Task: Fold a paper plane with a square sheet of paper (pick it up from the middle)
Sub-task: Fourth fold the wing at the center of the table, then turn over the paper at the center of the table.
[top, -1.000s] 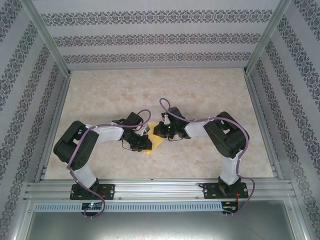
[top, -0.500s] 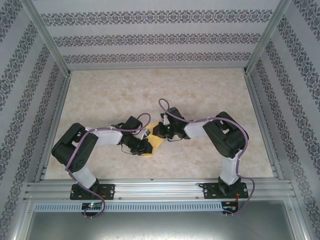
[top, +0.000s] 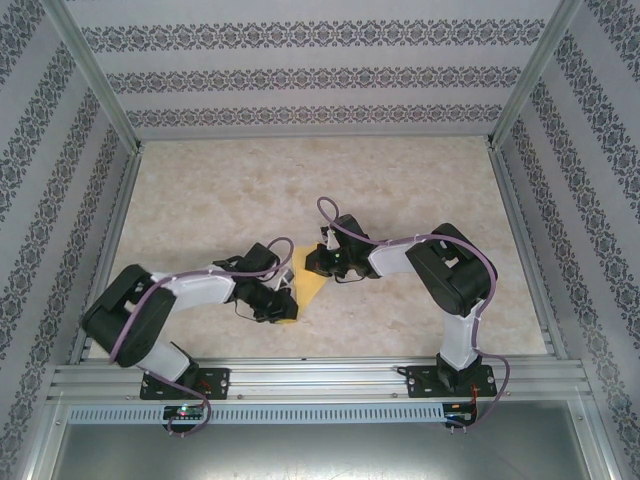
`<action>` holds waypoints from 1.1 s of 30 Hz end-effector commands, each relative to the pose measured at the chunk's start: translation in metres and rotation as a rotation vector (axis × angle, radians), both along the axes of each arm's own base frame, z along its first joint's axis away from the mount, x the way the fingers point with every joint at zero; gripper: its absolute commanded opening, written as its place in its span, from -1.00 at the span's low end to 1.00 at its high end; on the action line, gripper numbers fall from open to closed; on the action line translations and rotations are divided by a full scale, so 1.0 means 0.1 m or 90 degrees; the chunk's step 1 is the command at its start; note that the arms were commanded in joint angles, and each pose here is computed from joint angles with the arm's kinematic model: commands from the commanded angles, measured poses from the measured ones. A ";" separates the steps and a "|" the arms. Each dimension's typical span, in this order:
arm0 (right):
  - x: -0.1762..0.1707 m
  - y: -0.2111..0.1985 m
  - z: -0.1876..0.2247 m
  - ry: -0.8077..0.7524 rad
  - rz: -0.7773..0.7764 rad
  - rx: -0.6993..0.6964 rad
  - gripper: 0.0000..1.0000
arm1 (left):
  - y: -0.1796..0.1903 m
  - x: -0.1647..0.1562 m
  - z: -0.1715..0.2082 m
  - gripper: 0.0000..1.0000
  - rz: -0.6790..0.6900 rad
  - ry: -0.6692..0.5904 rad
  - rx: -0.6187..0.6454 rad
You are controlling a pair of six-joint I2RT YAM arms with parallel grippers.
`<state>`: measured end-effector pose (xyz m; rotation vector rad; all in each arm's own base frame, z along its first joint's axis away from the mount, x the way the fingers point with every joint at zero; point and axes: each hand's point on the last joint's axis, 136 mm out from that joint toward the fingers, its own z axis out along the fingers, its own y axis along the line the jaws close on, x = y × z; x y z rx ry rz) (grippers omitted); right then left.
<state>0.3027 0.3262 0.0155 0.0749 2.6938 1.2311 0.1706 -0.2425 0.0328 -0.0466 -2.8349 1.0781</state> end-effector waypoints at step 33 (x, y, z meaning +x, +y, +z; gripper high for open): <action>-0.33 -0.66 0.20 0.025 -0.109 -0.092 -0.28 | 0.03 1.27 0.04 -0.28 0.033 -0.103 0.163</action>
